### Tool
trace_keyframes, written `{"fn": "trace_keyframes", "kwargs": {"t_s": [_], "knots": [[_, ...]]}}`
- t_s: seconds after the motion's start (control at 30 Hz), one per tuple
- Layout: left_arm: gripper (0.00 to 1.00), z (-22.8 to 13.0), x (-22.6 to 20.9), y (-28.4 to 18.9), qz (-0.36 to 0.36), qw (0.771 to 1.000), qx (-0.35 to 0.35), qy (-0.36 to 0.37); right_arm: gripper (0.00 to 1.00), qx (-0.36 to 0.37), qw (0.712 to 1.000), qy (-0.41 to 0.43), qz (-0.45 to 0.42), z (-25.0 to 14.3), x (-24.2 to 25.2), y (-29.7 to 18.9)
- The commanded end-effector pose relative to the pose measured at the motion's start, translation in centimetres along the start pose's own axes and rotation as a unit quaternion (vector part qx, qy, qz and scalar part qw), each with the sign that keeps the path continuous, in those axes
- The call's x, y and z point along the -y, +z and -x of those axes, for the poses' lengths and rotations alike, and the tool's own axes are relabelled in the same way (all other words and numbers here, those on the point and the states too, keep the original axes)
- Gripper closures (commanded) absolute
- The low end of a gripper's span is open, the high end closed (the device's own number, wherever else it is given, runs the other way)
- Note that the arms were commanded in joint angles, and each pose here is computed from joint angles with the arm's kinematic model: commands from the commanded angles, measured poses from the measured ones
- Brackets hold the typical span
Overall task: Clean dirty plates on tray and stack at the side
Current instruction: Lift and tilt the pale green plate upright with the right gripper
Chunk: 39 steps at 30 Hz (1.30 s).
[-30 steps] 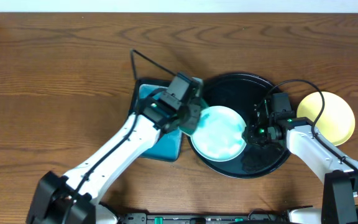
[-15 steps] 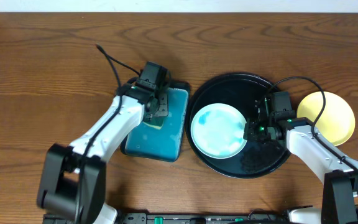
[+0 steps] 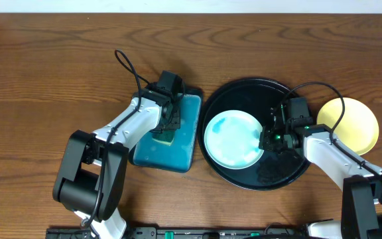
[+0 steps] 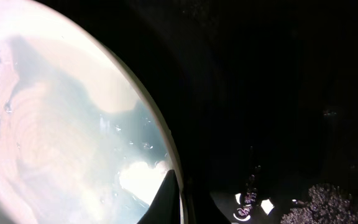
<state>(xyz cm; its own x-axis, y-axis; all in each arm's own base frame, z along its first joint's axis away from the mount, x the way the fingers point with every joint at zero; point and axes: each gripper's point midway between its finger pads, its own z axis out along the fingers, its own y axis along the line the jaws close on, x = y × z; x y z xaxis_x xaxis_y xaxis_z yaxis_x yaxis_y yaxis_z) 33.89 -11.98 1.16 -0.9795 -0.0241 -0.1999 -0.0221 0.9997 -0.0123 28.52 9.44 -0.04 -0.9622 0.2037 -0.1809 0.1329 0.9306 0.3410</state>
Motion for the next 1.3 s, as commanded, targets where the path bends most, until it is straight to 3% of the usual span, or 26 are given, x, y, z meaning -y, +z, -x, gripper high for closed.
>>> {"fn": "trace_keyframes", "kwargs": {"t_s": [0.0,0.2,0.4,0.7,0.9,1.27], "knots": [[0.67,-1.0,-0.6,1.0,0.016,1.000,-0.018,-0.002,0.99,-0.020,1.000,0.006,-0.011,-0.9,0.7,1.0],[0.66,-1.2,-0.8,1.0,0.018,1.000,-0.023,-0.001,0.99,0.008,1.000,-0.018,0.023,0.9,-0.9,0.3],[0.64,-1.4,-0.8,0.9,0.020,0.999,-0.027,-0.001,0.99,0.087,0.994,-0.058,0.044,4.7,-2.5,-3.7],[0.58,-1.6,-0.9,0.9,0.022,0.999,-0.031,-0.001,0.99,0.236,0.961,-0.112,-0.087,9.0,0.2,-10.8],[0.57,-1.7,-0.9,0.9,0.022,0.999,-0.032,0.000,0.99,0.319,0.896,-0.192,-0.241,10.4,0.9,-16.4],[0.55,-1.6,-0.9,0.9,0.022,0.999,-0.031,0.000,0.99,0.325,0.772,-0.383,-0.391,9.8,-3.5,-19.1]]}}
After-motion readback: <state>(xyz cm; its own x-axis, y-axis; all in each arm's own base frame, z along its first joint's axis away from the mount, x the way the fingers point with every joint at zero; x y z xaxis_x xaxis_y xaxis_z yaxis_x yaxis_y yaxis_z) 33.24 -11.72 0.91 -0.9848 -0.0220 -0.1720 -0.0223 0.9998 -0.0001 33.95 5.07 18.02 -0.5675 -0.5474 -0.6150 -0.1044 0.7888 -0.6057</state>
